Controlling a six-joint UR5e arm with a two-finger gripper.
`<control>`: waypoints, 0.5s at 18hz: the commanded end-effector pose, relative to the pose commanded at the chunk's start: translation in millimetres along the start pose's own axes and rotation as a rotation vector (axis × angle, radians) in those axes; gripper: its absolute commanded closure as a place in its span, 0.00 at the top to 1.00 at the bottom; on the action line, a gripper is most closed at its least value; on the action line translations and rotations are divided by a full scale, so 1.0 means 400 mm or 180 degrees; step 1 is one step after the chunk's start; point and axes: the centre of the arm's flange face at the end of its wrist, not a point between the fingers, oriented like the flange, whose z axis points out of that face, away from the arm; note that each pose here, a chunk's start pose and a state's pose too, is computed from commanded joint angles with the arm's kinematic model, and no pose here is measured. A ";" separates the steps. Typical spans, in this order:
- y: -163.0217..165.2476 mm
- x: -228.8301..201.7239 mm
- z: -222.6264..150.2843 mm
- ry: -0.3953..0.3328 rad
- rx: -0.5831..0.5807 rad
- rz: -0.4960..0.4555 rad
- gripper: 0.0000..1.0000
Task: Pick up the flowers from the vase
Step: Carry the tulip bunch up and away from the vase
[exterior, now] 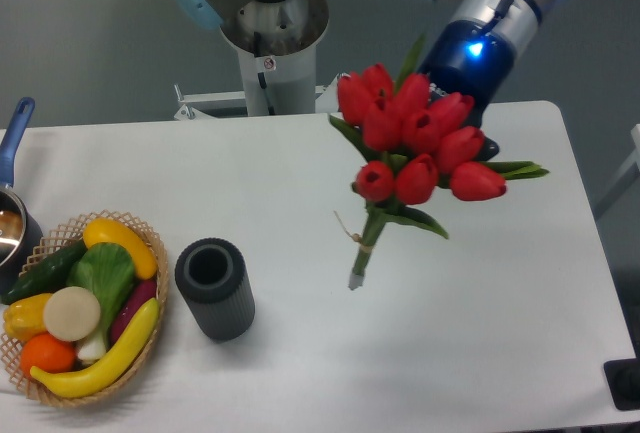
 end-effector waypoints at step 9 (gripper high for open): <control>-0.001 0.004 0.003 0.0009 -0.0001 -0.0002 0.42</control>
